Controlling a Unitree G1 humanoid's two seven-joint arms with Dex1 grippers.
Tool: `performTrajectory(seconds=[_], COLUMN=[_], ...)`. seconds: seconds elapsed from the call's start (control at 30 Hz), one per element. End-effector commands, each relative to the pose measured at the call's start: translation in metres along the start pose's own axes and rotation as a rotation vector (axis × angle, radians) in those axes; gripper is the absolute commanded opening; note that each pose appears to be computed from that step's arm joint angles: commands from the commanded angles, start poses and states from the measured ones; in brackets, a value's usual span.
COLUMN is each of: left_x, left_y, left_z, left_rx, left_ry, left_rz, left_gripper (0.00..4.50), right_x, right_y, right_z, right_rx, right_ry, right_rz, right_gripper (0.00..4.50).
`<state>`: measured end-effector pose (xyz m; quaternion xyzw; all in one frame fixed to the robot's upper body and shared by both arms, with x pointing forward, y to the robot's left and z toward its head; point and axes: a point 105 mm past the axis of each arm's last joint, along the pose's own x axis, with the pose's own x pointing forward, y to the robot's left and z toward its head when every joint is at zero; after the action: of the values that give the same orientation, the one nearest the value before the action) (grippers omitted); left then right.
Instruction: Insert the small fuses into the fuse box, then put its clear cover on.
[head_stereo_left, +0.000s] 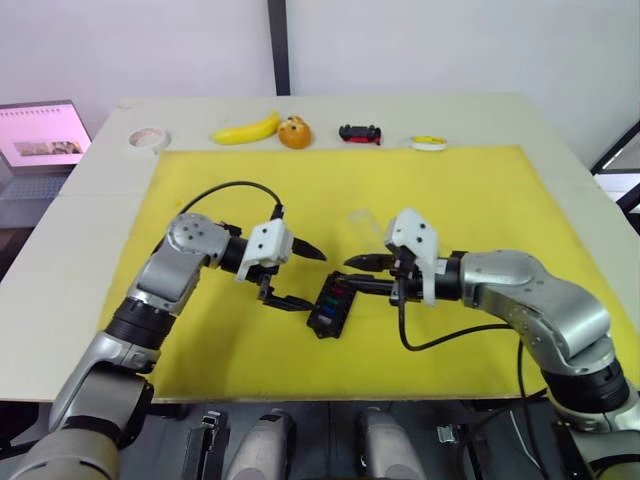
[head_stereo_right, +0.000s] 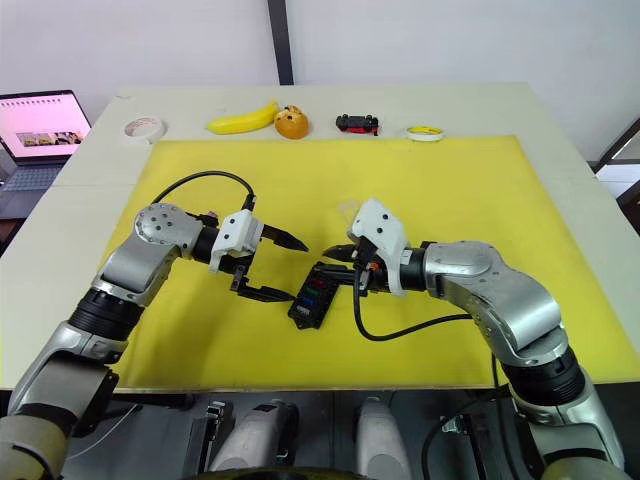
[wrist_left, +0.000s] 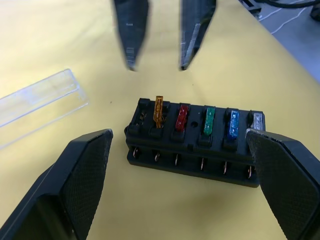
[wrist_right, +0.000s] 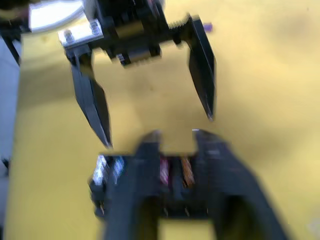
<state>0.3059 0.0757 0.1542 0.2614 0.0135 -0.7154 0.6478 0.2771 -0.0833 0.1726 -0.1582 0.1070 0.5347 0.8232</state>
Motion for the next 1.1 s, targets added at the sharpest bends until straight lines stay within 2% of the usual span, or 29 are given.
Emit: performTrajectory(seconds=[0.03, 0.2, 0.27, 1.1], left_x=[-0.005, -0.005, -0.005, -0.006], left_y=[0.004, 0.003, 0.003, 0.004], left_z=[0.009, 0.009, 0.009, 0.011], left_rx=[0.046, 0.045, 0.044, 0.046], left_ry=[-0.009, -0.009, -0.008, -0.006], left_rz=[0.012, 0.012, 0.012, 0.018], left_gripper=[4.50, 4.50, 4.50, 4.50], right_x=[0.002, 0.005, 0.006, 0.014], right_y=[-0.003, -0.008, -0.008, -0.006], right_z=[-0.002, -0.007, -0.008, -0.014], right_rx=[-0.024, -0.021, -0.026, -0.042], right_ry=[0.006, 0.021, 0.024, 0.045], right_rz=[-0.027, -0.055, -0.060, -0.059], right_gripper=[2.79, 2.79, 2.25, 2.25])
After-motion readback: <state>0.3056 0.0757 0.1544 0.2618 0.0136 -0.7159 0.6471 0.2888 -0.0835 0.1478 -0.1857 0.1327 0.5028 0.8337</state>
